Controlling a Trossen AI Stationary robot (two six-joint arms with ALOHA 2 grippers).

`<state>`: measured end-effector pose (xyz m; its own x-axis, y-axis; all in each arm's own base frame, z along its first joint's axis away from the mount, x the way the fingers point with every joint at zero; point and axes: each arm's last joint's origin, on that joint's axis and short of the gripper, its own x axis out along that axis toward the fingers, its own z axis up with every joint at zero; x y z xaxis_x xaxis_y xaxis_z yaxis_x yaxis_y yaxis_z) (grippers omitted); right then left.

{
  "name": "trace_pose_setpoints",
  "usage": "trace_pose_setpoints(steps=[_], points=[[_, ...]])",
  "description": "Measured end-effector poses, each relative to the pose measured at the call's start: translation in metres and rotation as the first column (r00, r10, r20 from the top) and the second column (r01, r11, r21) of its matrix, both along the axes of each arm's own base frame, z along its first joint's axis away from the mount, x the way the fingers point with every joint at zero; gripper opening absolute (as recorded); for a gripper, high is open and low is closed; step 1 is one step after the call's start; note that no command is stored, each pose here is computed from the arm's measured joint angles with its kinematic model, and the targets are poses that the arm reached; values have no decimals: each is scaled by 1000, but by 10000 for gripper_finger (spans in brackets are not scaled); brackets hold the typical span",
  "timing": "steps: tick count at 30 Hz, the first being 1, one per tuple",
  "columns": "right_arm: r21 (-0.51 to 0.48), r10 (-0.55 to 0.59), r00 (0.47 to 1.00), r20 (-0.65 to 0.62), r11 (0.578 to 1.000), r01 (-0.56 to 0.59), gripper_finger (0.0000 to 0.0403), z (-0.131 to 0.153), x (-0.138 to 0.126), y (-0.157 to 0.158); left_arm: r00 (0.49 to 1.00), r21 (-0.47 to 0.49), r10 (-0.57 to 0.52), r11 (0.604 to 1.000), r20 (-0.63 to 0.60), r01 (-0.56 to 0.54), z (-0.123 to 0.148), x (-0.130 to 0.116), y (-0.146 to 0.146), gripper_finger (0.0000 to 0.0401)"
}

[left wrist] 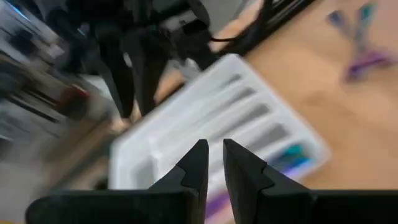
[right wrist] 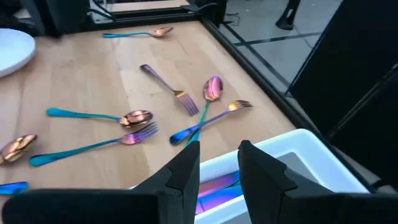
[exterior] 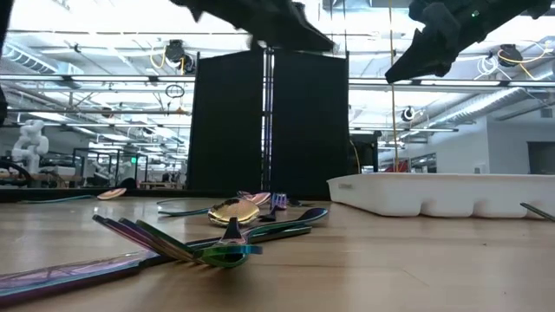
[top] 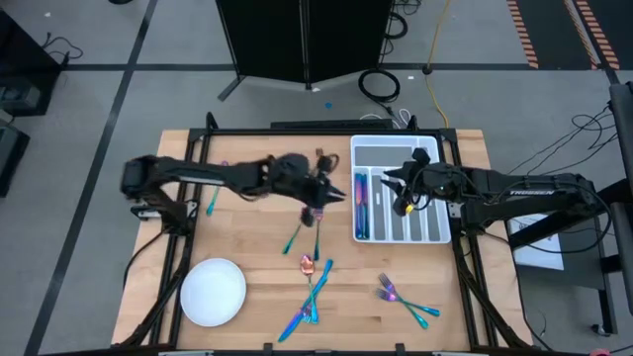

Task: Sort silverware
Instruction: Put the blue knife into the utensil organizer

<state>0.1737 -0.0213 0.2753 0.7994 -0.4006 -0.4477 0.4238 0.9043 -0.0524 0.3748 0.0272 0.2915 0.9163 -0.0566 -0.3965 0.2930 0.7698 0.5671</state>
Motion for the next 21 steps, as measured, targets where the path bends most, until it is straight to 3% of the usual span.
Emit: trace_pose_setpoints(steps=[4, 10, 17, 21], points=[[29, 33, 999, 3, 999, -33, 95, -1, 1, 4, 995, -176, 3, 984, -97, -20, 9, -37, 0, 52], [49, 60, 998, -20, 997, -59, 95, -6, 8, 11, 989, -296, 41, 952, -145, -83, -6, -79, -18, 52], [51, 94, 995, -33, 994, -93, 95, -15, 26, 17, 974, -406, 3, 909, -227, -98, -27, -91, -53, 52], [86, 167, 983, -71, 983, -161, 95, -28, 42, 25, 957, -386, 69, 905, -280, -179, -42, -90, -74, 52]])
